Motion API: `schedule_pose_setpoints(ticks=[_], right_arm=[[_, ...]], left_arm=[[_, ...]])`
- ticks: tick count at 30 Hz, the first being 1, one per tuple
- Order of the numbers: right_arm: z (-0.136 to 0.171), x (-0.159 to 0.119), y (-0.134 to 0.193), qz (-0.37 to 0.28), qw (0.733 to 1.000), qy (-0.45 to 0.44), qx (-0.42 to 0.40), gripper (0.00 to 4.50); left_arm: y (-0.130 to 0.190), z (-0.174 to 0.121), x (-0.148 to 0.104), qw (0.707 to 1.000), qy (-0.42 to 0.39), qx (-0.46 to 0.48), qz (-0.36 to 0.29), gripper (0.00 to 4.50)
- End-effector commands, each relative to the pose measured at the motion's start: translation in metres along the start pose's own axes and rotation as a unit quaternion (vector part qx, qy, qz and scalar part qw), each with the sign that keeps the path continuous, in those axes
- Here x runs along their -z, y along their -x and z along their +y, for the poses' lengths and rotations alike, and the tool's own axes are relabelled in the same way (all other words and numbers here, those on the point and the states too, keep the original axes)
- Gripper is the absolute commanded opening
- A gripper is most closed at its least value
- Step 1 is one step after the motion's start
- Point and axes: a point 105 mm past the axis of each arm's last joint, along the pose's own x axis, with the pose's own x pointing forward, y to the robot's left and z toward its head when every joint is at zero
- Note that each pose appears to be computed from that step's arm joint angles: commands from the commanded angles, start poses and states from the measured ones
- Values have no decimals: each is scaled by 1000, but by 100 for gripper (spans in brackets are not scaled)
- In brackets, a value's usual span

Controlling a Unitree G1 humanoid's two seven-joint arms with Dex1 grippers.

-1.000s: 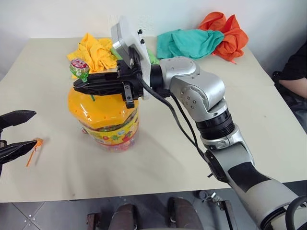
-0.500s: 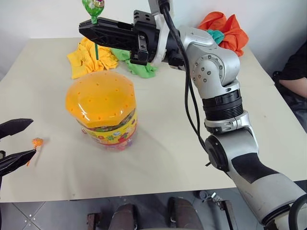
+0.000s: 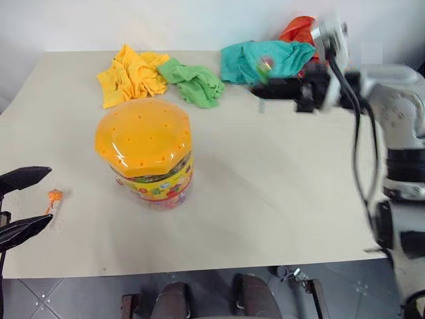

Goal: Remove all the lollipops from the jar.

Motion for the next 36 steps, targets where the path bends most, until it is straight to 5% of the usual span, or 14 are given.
schedule_pose_setpoints(ticks=[1, 6, 13, 22, 26, 30, 36], right_arm=[[-7, 25, 20, 44, 998, -16, 44, 3], [-24, 82, 35, 112, 984, -78, 112, 3], [-32, 115, 33, 135, 972, -119, 151, 3], [-22, 122, 34, 135, 975, -121, 131, 319], [-12, 103, 34, 93, 985, -106, 96, 448], [-3, 82, 33, 47, 994, -85, 58, 448], [49, 49, 39, -38, 989, 73, -119, 448]], left_arm=[[-5, -8, -6, 1000, -12, 23, -4, 450], [-7, -5, -6, 1000, -11, 22, -2, 450], [-9, -1, -3, 1000, -4, 15, 2, 450], [-5, 16, 2, 997, 1, -61, 37, 450], [-1, 27, 7, 992, -3, -115, 61, 450], [-2, 30, 6, 991, -11, -120, 58, 450], [3, 32, 11, 990, 6, -128, 59, 450]])
